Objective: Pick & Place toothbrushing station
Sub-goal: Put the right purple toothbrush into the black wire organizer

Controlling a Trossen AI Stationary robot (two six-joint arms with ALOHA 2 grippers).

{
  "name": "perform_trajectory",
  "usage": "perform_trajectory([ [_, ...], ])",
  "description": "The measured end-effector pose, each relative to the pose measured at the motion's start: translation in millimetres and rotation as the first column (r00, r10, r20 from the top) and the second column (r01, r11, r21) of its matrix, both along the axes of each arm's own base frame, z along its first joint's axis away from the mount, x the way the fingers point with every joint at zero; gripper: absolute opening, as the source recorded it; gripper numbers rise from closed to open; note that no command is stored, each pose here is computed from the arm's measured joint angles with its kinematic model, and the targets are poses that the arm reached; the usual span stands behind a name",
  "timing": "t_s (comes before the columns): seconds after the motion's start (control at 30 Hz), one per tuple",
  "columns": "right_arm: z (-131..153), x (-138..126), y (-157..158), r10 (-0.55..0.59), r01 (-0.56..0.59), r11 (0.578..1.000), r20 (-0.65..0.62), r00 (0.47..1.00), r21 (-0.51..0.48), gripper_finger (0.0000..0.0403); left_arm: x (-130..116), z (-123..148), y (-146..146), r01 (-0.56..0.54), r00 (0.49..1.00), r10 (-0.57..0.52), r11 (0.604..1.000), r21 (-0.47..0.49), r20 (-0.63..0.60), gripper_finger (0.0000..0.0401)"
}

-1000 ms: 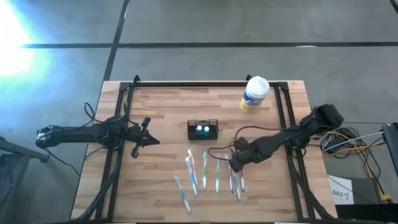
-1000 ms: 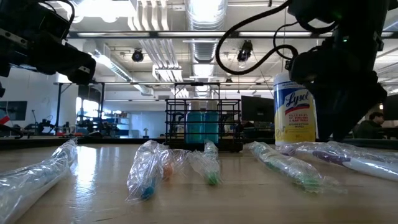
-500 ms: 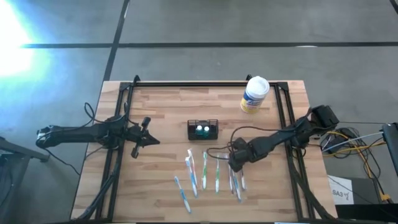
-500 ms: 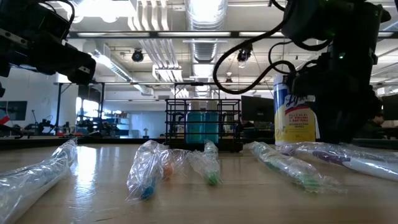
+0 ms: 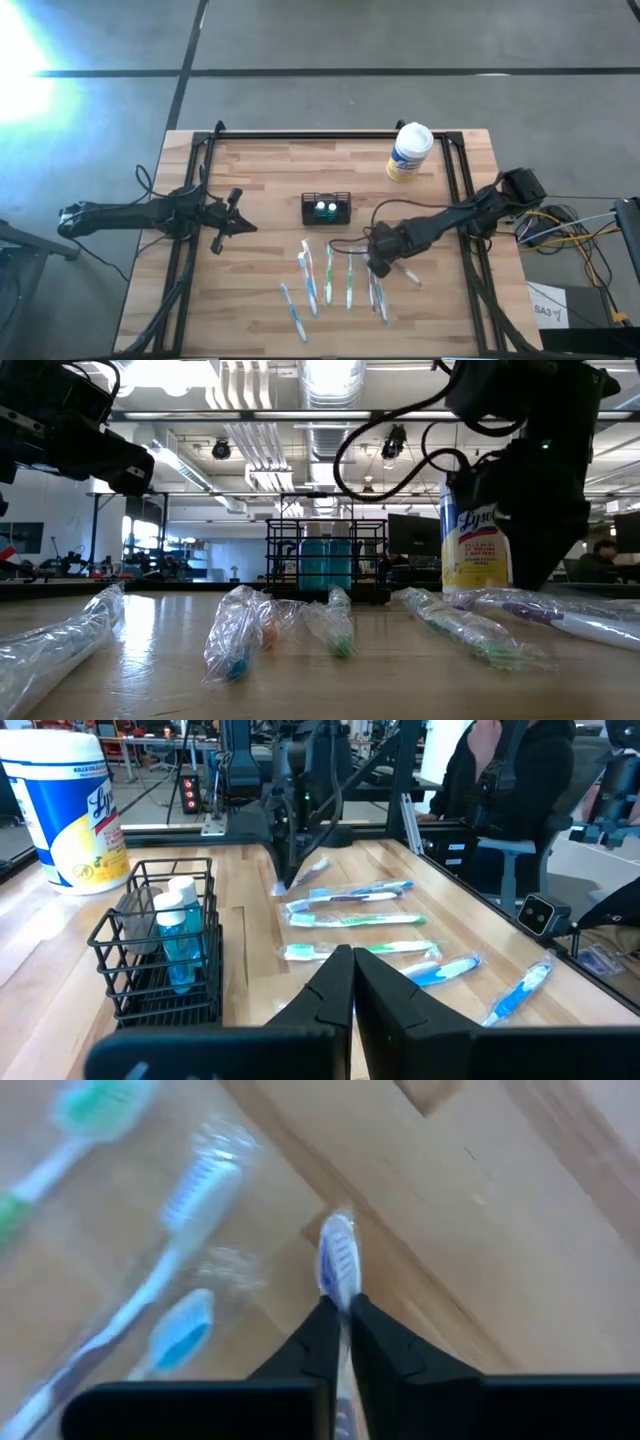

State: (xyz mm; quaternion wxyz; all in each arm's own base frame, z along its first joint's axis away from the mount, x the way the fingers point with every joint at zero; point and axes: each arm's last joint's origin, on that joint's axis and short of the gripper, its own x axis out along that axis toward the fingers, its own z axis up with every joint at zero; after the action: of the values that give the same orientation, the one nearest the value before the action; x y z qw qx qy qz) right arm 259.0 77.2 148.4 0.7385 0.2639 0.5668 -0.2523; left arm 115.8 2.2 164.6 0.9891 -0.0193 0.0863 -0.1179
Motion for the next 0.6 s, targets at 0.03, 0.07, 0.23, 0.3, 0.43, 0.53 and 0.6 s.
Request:
perform_trajectory([
  [0.03, 4, 0, -1, 0.012, -0.012, 1.000, 0.024, 1.000, -0.009, 0.0012, 0, 0, 0, 0.000, 1.000, 0.000, 1.000, 0.000, 0.000, 0.0012],
  [0.07, 8, 1, -1, 0.019, -0.018, 1.000, 0.052, 0.998, -0.017, 0.0010, 0, 0, 0, 0.000, 1.000, 0.000, 1.000, 0.000, 0.000, 0.0012],
  [0.23, 42, 2, -8, 0.068, -0.050, 0.995, 0.228, 0.971, -0.083, 0.0008, 0, 0, 0, -0.001, 1.000, 0.001, 1.000, 0.000, 0.003, 0.0014],
  [0.3, 63, 2, -10, 0.113, -0.072, 0.988, 0.327, 0.938, -0.134, 0.0008, 0, 1, 0, -0.001, 1.000, 0.001, 1.000, 0.001, 0.008, 0.0012],
  [0.43, 112, 2, -14, 0.248, -0.102, 0.954, 0.551, 0.797, -0.282, 0.0008, 0, 1, 0, -0.002, 1.000, 0.001, 1.000, 0.012, 0.010, 0.0013],
  [0.53, 147, 1, -18, 0.378, -0.100, 0.907, 0.685, 0.623, -0.409, 0.0008, 0, 1, 0, -0.005, 1.000, 0.005, 1.000, 0.019, 0.013, 0.0014],
  [0.6, 163, 1, -22, 0.451, -0.076, 0.870, 0.725, 0.521, -0.487, 0.0008, 0, 1, 0, -0.005, 1.000, 0.005, 1.000, 0.020, 0.014, 0.0013],
])
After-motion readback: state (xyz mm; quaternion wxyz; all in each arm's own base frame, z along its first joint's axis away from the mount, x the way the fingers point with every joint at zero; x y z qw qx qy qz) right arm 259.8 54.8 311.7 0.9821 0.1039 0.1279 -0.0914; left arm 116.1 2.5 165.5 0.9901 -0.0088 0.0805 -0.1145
